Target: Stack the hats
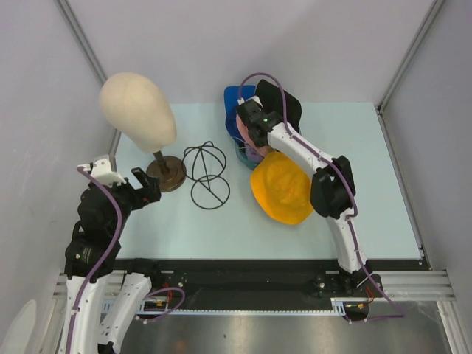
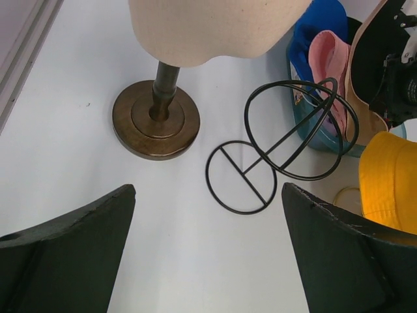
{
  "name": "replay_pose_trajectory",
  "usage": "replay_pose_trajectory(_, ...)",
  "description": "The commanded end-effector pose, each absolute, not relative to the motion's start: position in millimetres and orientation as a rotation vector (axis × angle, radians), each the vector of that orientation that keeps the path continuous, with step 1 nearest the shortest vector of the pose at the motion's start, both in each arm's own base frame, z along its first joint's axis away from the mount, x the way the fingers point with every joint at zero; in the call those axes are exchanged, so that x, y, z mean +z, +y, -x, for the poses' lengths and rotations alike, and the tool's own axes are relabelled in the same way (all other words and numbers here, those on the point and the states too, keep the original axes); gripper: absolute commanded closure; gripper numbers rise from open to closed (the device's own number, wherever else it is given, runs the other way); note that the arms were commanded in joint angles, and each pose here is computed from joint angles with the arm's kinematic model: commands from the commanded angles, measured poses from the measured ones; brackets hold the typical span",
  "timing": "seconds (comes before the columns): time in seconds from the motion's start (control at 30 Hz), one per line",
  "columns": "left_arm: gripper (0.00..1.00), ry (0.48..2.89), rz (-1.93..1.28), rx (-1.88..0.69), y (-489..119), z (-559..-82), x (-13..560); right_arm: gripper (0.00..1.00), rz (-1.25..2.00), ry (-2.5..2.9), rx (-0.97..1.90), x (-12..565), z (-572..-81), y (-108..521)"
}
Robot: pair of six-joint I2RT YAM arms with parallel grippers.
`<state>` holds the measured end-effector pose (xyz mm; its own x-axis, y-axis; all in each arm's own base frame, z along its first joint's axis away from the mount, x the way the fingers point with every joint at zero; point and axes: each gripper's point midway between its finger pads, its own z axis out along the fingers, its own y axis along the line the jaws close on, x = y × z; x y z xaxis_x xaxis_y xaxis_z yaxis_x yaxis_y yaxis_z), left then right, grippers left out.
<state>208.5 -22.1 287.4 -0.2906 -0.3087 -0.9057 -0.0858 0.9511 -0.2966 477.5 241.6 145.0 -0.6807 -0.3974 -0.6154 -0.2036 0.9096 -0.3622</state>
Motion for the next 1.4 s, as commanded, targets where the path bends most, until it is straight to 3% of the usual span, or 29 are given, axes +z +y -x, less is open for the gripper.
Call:
replay_pose_trajectory(0.0, 0.00, 1.815, 0.298, -0.227, -20.4, -207.4, 305.3, 1.00, 0.438, 2.300, -0.347, 156.5, -488.2, 236.9)
replay_pose_trajectory(0.53, 0.00, 1.820, 0.328, -0.226, -18.6, -208.1, 299.7, 1.00, 0.278, 2.063, -0.181, 269.7, -483.2, 235.7)
replay_pose_trajectory(0.77, 0.00, 1.819, 0.341, -0.229, -18.4, -209.3, 297.4, 1.00, 0.217, 2.151, -0.229, 224.6, -499.1, 211.6)
replay_pose_trajectory(0.97, 0.00, 1.818, 0.355, -0.221, -16.5, -209.9, 296.0, 1.00, 0.341, 2.198, -0.065, 210.5, -490.8, 239.2)
replay_pose_trajectory(1.2, 0.00, 1.821, 0.381, -0.227, -15.9, -209.3, 289.3, 0.86, 0.465, 2.241, -0.026, 187.0, -472.6, 258.9)
replay_pose_trajectory(1.37, 0.00, 1.826, 0.392, -0.233, -16.4, -209.7, 285.2, 0.66, 0.482, 2.256, -0.051, 179.3, -468.5, 258.8)
